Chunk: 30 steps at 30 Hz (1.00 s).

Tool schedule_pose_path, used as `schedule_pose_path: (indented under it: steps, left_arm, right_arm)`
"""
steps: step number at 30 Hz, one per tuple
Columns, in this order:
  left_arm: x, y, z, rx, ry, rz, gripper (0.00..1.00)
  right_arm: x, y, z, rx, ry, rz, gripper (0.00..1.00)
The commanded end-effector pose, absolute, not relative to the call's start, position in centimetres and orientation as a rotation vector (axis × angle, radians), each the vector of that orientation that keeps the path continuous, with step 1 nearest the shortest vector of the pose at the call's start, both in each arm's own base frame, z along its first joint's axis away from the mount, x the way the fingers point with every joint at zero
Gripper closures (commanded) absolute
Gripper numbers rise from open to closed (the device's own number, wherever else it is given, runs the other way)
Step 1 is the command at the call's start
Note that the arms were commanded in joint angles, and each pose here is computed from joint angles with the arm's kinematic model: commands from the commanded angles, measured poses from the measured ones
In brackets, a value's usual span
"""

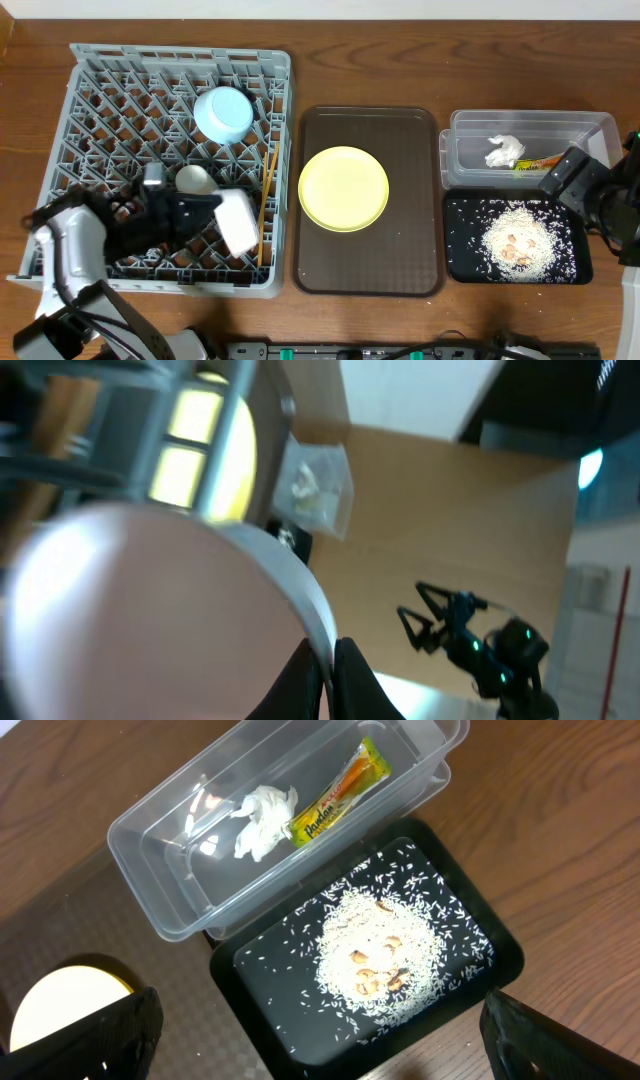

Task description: Sort waste into correct bins and load items into the dishwasher

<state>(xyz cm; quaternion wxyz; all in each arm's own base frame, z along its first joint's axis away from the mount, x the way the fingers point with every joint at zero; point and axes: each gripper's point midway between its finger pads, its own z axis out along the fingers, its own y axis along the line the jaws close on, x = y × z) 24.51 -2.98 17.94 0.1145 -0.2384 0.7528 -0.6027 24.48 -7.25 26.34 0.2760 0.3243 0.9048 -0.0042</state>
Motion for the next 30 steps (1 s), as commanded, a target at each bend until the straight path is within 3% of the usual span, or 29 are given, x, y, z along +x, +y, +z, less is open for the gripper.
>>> schedule_pose_path:
  steps: [1, 18, 19, 23, 30]
  left_arm:
    - [22.8, -1.3, 14.7, -0.735, 2.397, -1.591, 0.92]
    - [20.9, 5.4, 13.7, -1.034, 2.487, -1.264, 0.91]
    - [21.1, 6.0, 14.1, -1.064, 2.473, -1.237, 0.02]
    - [21.6, 7.0, 15.8, -1.119, 2.422, -1.173, 0.02]
    - [21.0, 4.6, 19.0, -0.925, 2.438, -1.026, 0.02]
  right_arm:
    - [24.4, -7.3, 26.5, 0.855, 2.43, -0.019, 0.01]
    - [24.4, -7.3, 26.5, 0.855, 2.43, -0.02, 0.01]
    - [24.4, -7.3, 26.5, 0.855, 2.43, -0.02, 0.01]
    - [24.4, -7.3, 26.5, 0.855, 2.43, -0.02, 0.01]
    - [24.4, -7.3, 26.5, 0.855, 2.43, -0.02, 0.01]
